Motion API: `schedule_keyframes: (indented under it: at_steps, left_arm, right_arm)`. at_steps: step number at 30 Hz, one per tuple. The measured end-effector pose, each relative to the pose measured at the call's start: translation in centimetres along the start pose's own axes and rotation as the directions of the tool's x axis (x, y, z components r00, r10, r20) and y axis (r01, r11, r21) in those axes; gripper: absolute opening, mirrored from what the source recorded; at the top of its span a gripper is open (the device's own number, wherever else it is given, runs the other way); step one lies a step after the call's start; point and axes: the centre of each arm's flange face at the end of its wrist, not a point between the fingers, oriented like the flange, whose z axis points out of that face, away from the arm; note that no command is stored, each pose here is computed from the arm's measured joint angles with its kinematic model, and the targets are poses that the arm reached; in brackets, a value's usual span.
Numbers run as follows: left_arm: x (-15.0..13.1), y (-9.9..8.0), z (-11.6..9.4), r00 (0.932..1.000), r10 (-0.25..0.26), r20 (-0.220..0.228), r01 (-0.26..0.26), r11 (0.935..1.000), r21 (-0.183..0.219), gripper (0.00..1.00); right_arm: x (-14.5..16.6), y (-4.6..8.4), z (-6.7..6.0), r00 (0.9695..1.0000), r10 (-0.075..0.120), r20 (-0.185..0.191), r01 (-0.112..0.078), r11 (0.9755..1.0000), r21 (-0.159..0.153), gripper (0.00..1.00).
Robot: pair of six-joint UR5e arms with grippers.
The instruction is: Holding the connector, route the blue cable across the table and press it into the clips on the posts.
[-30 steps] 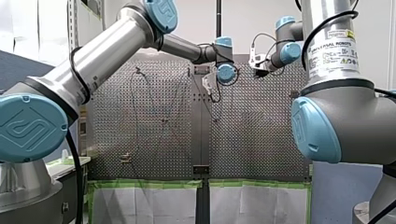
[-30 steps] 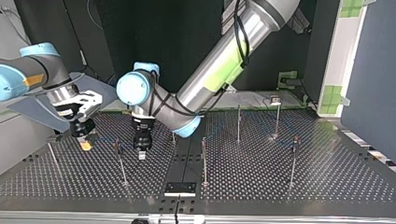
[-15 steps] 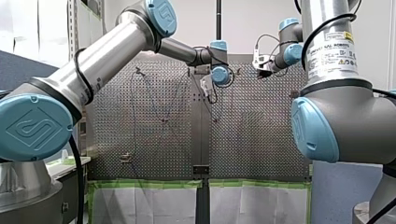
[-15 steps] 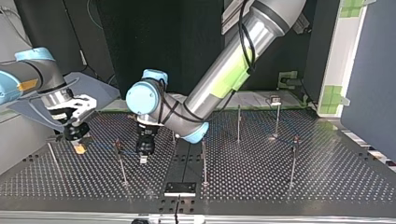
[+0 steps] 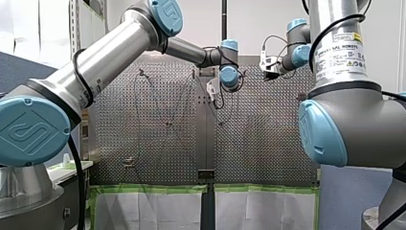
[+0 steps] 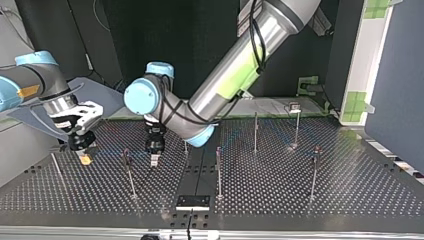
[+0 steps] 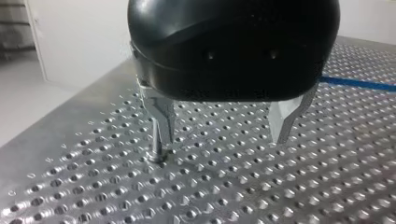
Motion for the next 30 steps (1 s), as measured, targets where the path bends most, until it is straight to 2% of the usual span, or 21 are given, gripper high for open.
schedule_keyframes:
  at_steps: [5,11,15,18,23,28,30]
  left_arm:
    - [0.4,-0.2,-1.1,0.9996,0.01,-0.028,-0.011,0.9993,-0.036,1.0]
    - [0.4,-0.6,-2.5,0.9976,0.021,-0.065,-0.024,0.9983,-0.053,1.0]
    - [-0.4,-0.9,-3.5,0.9982,0.015,-0.057,-0.018,0.998,-0.06,1.0]
    - [-1.3,-1.2,-4.2,0.999,0.011,-0.042,-0.013,0.9991,-0.04,1.0]
    - [-2.9,-2.1,-5.6,0.9998,-0.01,-0.019,0.01,0.9997,0.021,1.0]
    - [-4.3,-3.1,-7.2,0.999,-0.044,0.003,0.044,0.9956,0.083,1.0]
    - [-4.8,-3.3,-7.9,0.9982,-0.058,0.014,0.056,0.9938,0.096,1.0]
  right_arm:
    - [0.0,0.0,0.0,1.0,0.001,0.0,-0.001,1.0,0.0,0.0]
    - [0.0,0.1,0.0,1.0,0.002,0.001,-0.002,1.0,0.0,0.0]
    - [0.0,0.1,0.0,1.0,0.003,0.002,-0.003,1.0,0.005,0.0]
    - [0.0,0.1,0.0,1.0,0.004,0.002,-0.004,1.0,0.009,0.0]
    - [0.0,0.1,0.0,1.0,0.005,0.002,-0.005,0.9999,0.011,0.0]
    - [-0.1,0.1,0.0,1.0,0.007,0.003,-0.007,0.9999,0.012,0.0]
    - [-0.1,0.1,0.0,1.0,0.007,0.004,-0.008,0.9999,0.012,0.0]
